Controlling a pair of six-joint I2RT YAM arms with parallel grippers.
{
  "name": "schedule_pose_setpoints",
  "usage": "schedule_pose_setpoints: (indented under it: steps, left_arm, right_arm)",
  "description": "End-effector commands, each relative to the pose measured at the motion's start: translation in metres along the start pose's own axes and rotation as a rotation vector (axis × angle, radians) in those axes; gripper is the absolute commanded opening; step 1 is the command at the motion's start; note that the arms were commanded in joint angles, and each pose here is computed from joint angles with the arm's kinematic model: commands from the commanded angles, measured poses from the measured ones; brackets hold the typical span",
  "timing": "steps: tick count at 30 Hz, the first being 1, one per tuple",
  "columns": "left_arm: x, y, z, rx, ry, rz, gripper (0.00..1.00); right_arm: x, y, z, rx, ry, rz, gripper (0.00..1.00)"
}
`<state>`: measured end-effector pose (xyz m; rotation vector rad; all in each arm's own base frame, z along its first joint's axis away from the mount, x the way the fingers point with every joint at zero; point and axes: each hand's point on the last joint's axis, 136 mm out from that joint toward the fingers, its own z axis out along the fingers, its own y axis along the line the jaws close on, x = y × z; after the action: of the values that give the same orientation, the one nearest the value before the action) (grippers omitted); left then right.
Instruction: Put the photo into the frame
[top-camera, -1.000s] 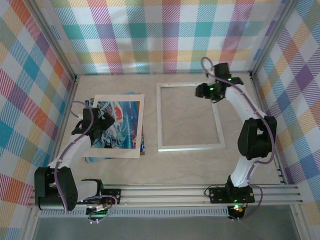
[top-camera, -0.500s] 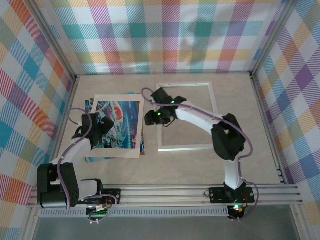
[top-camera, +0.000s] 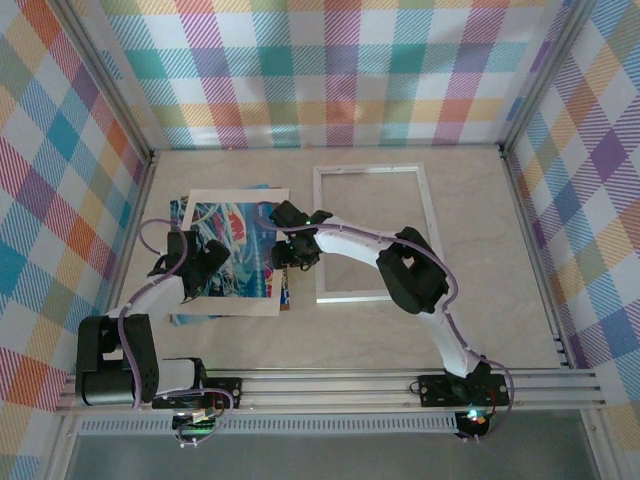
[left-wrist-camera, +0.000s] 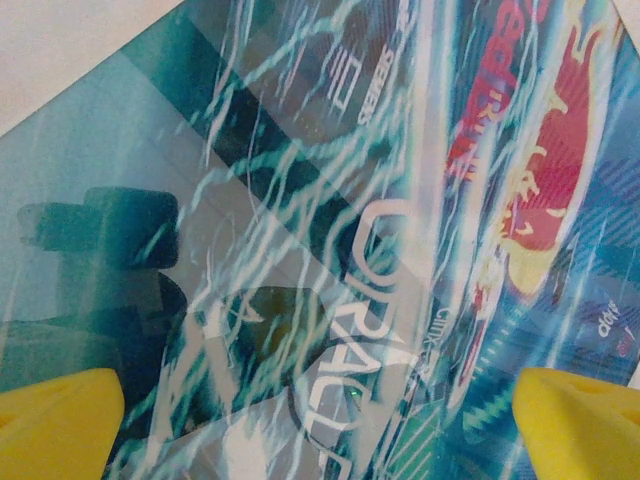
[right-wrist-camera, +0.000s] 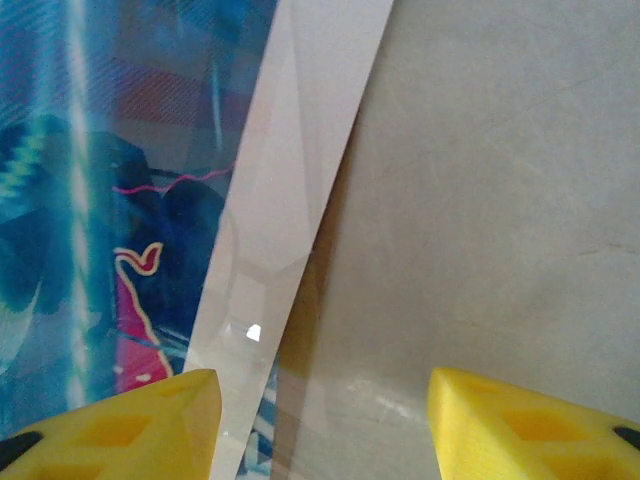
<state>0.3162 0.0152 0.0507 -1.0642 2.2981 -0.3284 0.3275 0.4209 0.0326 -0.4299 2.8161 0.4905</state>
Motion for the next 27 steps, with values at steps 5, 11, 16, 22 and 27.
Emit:
schedule_pose_setpoints:
  steps: [5,11,16,22,27]
  left_arm:
    - [0.006,0.016,0.008,-0.048,0.014,-0.037,1.00]
    - [0.012,0.020,0.014,-0.057,0.039,-0.049,1.00]
    - [0.016,0.024,0.017,-0.069,0.049,-0.049,1.00]
    - [0.017,0.024,0.017,-0.068,0.053,-0.051,1.00]
    - [0.017,0.025,0.016,-0.070,0.049,-0.054,1.00]
  right_arm:
    - [0.003,0.022,0.007,-0.082,0.009,-0.001,0.57]
    - [0.015,0.036,0.009,-0.133,0.040,-0.007,0.58]
    - [0.020,0.029,0.007,-0.103,0.049,0.008,0.58]
    - [0.025,0.014,0.002,-0.034,0.052,0.026,0.61]
    - [0.036,0.027,0.006,-0.123,0.091,0.035,0.61]
